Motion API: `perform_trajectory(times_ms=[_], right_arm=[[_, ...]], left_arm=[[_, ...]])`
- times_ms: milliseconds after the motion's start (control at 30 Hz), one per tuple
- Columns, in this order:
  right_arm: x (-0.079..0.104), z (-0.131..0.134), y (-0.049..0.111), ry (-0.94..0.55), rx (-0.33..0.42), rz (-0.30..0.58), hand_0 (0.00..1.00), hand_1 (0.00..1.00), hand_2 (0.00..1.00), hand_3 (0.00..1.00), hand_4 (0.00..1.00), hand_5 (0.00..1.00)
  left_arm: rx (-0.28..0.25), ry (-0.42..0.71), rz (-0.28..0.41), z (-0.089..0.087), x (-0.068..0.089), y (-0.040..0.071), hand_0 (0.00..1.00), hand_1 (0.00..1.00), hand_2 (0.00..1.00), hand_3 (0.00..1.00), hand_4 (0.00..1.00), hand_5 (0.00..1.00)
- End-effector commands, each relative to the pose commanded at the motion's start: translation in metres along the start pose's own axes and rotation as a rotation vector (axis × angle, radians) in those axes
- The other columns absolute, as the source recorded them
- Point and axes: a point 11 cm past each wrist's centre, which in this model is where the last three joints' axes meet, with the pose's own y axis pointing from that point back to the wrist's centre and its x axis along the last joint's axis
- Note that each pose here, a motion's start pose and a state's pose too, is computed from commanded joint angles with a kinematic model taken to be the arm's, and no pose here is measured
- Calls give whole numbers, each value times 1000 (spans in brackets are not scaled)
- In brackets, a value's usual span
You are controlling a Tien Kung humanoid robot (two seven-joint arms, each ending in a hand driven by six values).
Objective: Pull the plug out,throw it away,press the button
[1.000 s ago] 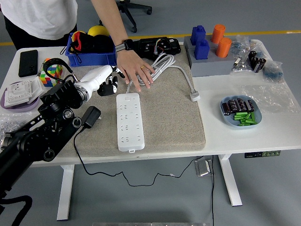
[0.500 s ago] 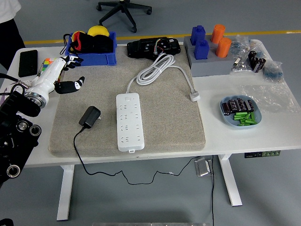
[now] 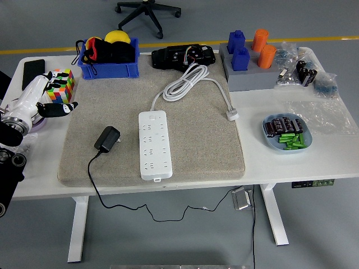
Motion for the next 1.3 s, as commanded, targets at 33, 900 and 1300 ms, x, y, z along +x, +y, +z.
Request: perform_trajectory(times_ms=[33, 900, 1300], right_arm=[[0, 0, 0, 0, 1, 0, 751, 700, 709, 723, 764, 636], [3, -5, 0, 9, 6, 4, 751, 700, 710, 723, 764, 643], [9, -7, 1, 17, 8, 17, 752, 700, 710, 723, 764, 649]], left_arm=[[-1, 0, 0, 0, 0, 0, 801, 774, 775, 840, 811, 56], [26, -8, -14, 0, 4, 0, 775, 705, 726, 834, 789, 160], [26, -17, -4, -1, 11, 0, 773, 698, 721, 832, 803, 165]])
